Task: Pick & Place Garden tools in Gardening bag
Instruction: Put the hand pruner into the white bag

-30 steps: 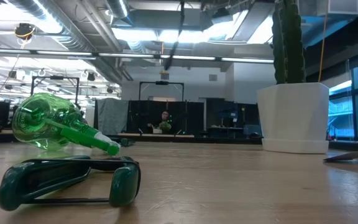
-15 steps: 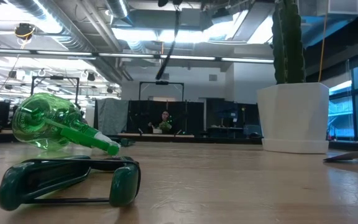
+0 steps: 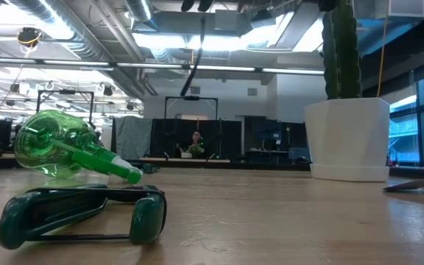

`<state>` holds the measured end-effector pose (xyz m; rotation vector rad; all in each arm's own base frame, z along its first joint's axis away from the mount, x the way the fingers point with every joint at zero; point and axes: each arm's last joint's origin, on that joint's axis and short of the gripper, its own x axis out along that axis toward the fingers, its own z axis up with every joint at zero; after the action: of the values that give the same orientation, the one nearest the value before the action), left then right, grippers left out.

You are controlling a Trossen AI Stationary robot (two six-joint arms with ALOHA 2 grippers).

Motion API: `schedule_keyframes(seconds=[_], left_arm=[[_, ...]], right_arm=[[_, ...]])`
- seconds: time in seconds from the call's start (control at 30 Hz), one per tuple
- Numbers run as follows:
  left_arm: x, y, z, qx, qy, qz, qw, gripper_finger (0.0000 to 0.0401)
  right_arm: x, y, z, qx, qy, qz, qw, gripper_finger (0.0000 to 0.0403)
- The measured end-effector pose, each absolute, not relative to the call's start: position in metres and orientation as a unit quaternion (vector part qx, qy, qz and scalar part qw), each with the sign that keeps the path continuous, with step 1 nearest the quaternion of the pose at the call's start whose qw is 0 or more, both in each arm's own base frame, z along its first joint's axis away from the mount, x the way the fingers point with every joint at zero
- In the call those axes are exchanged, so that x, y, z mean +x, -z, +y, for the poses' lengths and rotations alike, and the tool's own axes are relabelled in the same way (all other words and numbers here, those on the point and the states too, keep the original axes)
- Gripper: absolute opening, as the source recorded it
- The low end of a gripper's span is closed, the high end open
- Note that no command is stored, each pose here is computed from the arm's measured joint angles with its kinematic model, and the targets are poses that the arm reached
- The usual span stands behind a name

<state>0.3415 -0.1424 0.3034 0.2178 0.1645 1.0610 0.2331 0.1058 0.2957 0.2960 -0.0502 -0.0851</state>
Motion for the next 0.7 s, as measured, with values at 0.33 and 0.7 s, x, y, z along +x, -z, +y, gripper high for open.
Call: schedule_keyframes(seconds=[0.33, 0.7], left_arm=[[0.341, -0.299, -0.131, 0.130, -0.509, 0.103, 0.845, 0.0037], [0.332, -0.291, -0.126, 0.129, -0.522, 0.094, 0.838, 0.0037]], right_arm=[[0.236, -0.301, 0.100, 0.131, 0.038, -0.050, 0.989, 0.0220], [0.256, -0.279, 0.086, 0.108, 0.110, -0.007, 0.988, 0.0220]])
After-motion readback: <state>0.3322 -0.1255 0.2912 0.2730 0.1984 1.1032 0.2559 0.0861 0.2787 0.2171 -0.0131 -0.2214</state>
